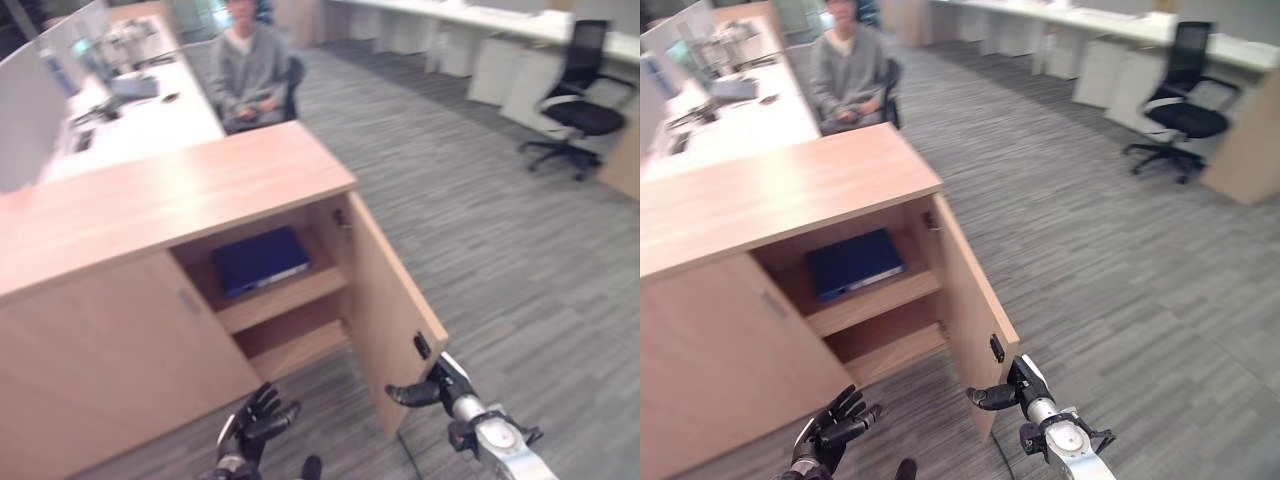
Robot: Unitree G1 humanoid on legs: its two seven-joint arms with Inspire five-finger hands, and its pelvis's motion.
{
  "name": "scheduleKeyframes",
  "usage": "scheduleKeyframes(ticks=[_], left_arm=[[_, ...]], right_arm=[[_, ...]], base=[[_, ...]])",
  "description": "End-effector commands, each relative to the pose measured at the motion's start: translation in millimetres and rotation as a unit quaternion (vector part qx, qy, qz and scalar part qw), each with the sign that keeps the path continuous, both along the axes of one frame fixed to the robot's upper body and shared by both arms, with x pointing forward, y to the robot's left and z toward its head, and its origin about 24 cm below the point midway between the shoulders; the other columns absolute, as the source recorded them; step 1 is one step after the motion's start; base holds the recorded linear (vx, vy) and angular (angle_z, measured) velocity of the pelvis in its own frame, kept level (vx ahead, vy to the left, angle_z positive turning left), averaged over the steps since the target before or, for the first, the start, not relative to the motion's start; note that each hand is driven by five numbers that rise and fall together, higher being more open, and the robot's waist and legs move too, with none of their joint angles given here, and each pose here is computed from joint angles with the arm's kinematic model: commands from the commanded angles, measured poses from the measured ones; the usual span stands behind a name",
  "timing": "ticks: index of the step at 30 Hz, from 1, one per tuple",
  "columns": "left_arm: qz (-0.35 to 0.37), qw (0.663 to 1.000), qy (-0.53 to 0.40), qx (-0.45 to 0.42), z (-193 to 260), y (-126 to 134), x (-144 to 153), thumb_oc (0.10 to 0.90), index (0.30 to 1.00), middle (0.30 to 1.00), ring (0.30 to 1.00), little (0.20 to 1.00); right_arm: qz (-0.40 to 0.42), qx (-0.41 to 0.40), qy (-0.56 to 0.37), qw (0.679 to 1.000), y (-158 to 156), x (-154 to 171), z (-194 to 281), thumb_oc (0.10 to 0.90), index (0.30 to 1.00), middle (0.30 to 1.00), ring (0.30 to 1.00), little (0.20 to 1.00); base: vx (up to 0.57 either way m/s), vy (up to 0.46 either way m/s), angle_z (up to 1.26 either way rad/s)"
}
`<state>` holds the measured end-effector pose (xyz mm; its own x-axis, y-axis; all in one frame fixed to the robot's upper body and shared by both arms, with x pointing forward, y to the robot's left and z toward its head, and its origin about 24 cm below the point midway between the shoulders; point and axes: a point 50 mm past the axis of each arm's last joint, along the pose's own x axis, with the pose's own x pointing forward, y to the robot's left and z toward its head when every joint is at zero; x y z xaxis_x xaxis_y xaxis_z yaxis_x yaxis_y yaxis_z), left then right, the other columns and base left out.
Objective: Put the empty folder in the office cabinet
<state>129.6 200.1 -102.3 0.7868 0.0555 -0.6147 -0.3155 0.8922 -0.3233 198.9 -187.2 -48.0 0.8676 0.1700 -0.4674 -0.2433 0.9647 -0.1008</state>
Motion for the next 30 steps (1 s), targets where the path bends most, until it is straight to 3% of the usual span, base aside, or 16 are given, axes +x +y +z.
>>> scheduleKeyframes(ticks=[1, 9, 15, 18, 19, 22, 30], left_arm=[[-0.009, 0.991, -0.128, 0.046, 41.7, 20.2, 54.0, 0.800, 0.900, 0.900, 0.900, 0.900], [-0.058, 0.989, -0.121, 0.065, 41.2, 20.4, 45.5, 0.800, 0.900, 0.900, 0.900, 0.900], [-0.104, 0.980, -0.134, 0.104, 52.7, 27.5, 52.3, 0.800, 0.900, 0.900, 0.900, 0.900], [-0.103, 0.979, -0.145, 0.099, 57.0, 26.0, 56.5, 0.800, 0.900, 0.900, 0.900, 0.900], [-0.103, 0.979, -0.146, 0.099, 57.1, 25.9, 56.8, 0.800, 0.900, 0.900, 0.900, 0.900], [-0.127, 0.976, -0.155, 0.091, 60.2, 23.7, 59.7, 0.800, 0.900, 0.900, 0.900, 0.900], [-0.131, 0.978, -0.151, 0.066, 58.3, 24.5, 49.5, 0.800, 0.900, 0.900, 0.900, 0.900]], right_arm=[[0.105, 0.102, -0.199, 0.969, 63.0, 54.3, 79.2, 0.800, 0.900, 0.900, 0.900, 0.900], [0.106, 0.113, -0.182, 0.971, 66.8, 46.8, 74.1, 0.800, 0.900, 0.900, 0.900, 0.900], [0.028, 0.129, -0.217, 0.967, 53.0, 64.6, 87.4, 0.800, 0.900, 0.900, 0.900, 0.900], [-0.077, 0.130, -0.226, 0.962, 17.0, 69.4, 87.7, 0.800, 0.900, 0.900, 0.900, 0.900], [-0.077, 0.130, -0.226, 0.962, 16.9, 69.6, 87.9, 0.800, 0.900, 0.900, 0.900, 0.900], [-0.188, 0.099, -0.252, 0.944, -29.9, 82.2, 95.7, 0.800, 0.900, 0.900, 0.900, 0.900], [-0.311, 0.060, -0.270, 0.909, -101.0, 87.1, 111.1, 0.800, 0.900, 0.900, 0.900, 0.900]], base=[[-0.25, 0.094, 1.32], [0.01, 0.194, 1.35], [0.07, 0.219, 0.75], [0.12, 0.046, 0.56], [0.24, -0.084, 1.37], [0.15, -0.130, 0.63], [0.11, -0.097, 0.39]])
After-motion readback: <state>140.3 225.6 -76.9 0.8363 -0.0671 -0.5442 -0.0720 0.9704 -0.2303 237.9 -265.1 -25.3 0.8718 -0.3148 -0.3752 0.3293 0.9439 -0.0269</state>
